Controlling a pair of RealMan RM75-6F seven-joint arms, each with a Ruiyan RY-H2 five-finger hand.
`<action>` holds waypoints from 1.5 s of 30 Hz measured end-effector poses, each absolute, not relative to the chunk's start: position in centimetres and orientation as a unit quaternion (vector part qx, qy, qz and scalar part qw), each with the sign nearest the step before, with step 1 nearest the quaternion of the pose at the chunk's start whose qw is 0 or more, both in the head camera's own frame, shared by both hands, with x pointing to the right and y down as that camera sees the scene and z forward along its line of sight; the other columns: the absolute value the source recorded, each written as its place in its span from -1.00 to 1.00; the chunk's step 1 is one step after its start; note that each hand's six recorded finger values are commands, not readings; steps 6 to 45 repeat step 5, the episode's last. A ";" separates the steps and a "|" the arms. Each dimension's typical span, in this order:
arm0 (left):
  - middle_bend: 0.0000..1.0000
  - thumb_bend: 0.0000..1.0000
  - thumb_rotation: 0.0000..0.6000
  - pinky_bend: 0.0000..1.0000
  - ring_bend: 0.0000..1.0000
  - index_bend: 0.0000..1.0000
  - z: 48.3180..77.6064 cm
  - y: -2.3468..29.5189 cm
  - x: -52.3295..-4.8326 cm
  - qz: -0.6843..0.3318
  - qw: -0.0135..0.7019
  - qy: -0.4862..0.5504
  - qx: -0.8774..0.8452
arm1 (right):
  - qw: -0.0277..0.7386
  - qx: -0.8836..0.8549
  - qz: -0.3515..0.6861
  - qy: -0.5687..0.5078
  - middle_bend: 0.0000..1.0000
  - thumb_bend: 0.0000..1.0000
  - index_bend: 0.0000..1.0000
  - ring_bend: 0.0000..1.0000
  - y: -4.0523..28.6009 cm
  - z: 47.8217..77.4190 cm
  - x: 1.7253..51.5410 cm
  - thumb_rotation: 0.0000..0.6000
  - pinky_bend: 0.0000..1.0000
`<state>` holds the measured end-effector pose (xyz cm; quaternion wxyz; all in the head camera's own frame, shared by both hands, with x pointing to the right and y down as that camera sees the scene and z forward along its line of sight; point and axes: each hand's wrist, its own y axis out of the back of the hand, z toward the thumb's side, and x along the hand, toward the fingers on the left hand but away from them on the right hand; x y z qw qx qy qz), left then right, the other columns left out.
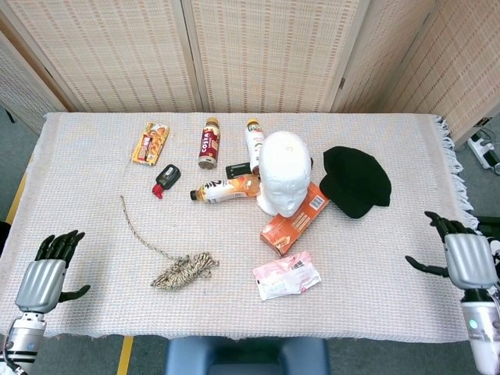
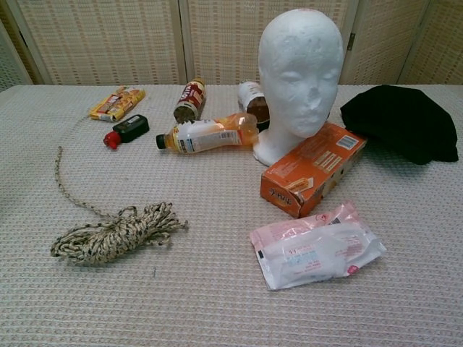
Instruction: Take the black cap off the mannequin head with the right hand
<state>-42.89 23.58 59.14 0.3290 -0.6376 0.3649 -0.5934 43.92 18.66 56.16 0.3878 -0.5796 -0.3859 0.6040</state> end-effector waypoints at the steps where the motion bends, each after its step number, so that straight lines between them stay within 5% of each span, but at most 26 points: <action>1: -0.79 -0.88 1.00 -0.79 -0.78 -0.77 59.1 23.5 -42.9 -0.592 0.331 0.369 -0.635 | 0.388 -0.575 0.604 -0.391 -0.34 -0.85 -0.62 -0.45 19.7 55.4 44.2 0.22 -0.13; 5: -0.79 -0.88 1.00 -0.79 -0.78 -0.77 59.0 23.4 -42.8 -0.590 0.336 0.384 -0.626 | 0.386 -0.570 0.604 -0.402 -0.34 -0.85 -0.62 -0.45 22.4 53.7 44.5 0.23 -0.13; 45: -0.79 -0.88 1.00 -0.79 -0.78 -0.77 59.0 23.4 -42.8 -0.590 0.336 0.384 -0.626 | 0.386 -0.570 0.604 -0.402 -0.34 -0.85 -0.62 -0.45 22.4 53.7 44.5 0.23 -0.13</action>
